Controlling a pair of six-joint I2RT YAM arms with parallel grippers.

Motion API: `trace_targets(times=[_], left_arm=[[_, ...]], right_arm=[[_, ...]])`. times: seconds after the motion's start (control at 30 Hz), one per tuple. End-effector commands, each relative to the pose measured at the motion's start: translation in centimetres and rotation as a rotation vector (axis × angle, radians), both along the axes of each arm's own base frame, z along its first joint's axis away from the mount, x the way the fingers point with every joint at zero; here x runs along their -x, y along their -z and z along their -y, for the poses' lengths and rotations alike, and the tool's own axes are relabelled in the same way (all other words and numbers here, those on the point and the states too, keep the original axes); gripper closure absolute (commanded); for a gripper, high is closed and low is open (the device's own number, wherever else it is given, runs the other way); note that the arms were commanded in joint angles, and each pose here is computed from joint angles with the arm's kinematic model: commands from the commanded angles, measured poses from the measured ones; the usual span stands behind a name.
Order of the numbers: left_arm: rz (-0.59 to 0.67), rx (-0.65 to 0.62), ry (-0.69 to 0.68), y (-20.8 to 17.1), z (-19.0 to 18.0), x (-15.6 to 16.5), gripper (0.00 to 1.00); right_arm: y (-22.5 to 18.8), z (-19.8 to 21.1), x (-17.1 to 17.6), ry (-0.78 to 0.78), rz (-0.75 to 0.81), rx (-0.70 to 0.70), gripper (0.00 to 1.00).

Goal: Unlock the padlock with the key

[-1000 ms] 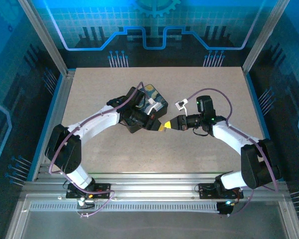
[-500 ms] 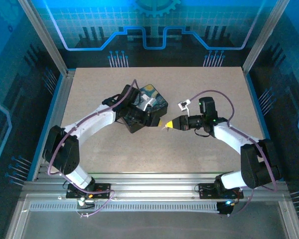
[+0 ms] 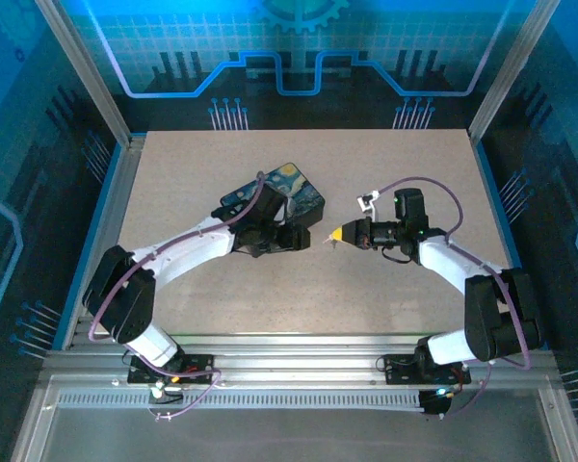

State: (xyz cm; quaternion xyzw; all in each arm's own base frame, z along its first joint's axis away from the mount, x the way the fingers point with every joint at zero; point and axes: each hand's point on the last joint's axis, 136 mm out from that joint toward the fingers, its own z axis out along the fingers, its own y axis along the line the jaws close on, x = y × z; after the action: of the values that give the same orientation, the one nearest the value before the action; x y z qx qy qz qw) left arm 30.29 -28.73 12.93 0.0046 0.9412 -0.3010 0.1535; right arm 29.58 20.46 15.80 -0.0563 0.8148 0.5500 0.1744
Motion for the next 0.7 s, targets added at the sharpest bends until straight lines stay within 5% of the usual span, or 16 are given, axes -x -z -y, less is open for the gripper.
trace_targets(times=[0.0,0.13,0.67], left_arm=[[0.039,0.173,-0.026,-2.2,2.3,-1.1,0.47],[0.079,0.284,0.130,-4.0,4.6,-0.1,0.49],[0.034,0.346,0.248,-3.7,6.2,0.8,0.57]], right_arm=[[0.6,0.5,-0.1,0.036,-0.051,0.003,1.00],[0.6,0.4,-0.4,0.054,-0.101,-0.020,1.00],[-0.1,-0.5,-0.7,0.042,-0.127,-0.064,1.00]])
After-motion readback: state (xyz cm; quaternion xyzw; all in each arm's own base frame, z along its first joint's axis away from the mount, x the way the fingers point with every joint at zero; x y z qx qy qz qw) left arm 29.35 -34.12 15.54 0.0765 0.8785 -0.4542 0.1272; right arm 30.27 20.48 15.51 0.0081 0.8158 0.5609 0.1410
